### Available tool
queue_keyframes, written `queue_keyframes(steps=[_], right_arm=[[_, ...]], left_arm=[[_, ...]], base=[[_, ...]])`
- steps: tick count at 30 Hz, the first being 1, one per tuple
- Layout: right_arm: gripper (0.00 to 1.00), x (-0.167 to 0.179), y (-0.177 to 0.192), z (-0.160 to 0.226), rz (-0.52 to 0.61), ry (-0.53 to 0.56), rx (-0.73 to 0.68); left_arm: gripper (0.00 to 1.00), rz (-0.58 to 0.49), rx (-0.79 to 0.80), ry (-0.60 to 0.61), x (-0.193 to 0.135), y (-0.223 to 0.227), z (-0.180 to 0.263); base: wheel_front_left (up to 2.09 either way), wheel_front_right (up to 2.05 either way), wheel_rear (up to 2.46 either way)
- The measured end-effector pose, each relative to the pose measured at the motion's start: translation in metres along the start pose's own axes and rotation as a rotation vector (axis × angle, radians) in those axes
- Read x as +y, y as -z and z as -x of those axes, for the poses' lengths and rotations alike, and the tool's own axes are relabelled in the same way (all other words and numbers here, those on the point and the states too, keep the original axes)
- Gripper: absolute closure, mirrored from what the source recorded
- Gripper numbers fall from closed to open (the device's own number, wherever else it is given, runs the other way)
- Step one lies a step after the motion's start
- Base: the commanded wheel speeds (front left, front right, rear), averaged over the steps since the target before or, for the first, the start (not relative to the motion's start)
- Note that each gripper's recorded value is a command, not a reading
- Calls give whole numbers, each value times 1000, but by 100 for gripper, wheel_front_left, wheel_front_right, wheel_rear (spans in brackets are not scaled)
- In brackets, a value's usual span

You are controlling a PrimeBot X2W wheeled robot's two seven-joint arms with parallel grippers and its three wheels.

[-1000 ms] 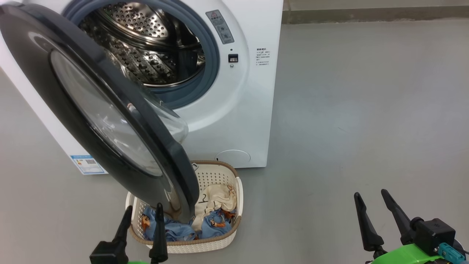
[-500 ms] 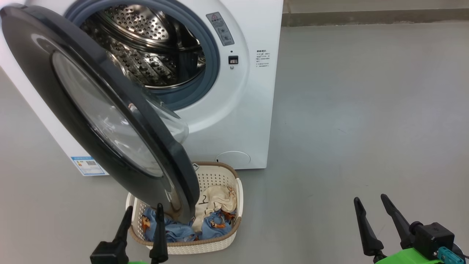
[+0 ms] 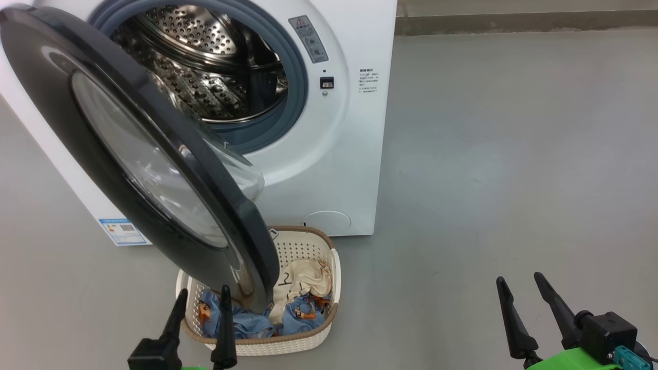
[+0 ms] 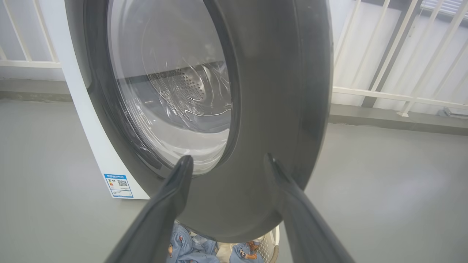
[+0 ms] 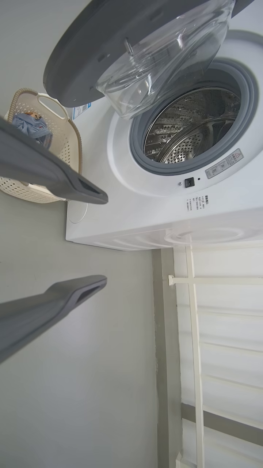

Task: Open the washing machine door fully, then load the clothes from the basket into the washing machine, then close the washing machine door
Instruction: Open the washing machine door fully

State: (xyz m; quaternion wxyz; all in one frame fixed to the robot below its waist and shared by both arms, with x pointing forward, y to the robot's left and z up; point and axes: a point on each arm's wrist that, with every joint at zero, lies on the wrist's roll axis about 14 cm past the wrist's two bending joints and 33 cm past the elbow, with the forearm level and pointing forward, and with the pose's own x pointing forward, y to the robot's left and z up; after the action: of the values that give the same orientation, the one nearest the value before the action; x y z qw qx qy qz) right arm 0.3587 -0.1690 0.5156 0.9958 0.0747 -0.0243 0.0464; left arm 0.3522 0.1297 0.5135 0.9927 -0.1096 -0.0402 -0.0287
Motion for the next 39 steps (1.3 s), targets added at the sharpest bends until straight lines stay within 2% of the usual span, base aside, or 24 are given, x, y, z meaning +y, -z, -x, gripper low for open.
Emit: queue_keyframes(steps=[3,4,5,6,19,27,39], right_arm=[[0,-1,1,0,0,2,3],[0,-1,1,0,0,3,3],[0,-1,1,0,0,3,3],[0,-1,1,0,0,3,4],[0,-1,6,-1,-1,4,17],[0,1,7,-1,-3,-3,19],[0,0,10,1,3,2,25]], left_arm=[[0,0,1,2,0,0,0],[31,0,2,2,-1,1,0],[82,0,2,2,-1,1,0],[100,1,2,3,-1,1,0],[100,12,-14,-2,3,-5,-2],[100,12,-166,-15,8,-53,-15],[100,-15,-413,114,-28,-136,-44]], base=[[0,0,0],[0,0,0],[0,0,0],[0,0,0],[0,0,0],[0,0,0],[0,0,0]])
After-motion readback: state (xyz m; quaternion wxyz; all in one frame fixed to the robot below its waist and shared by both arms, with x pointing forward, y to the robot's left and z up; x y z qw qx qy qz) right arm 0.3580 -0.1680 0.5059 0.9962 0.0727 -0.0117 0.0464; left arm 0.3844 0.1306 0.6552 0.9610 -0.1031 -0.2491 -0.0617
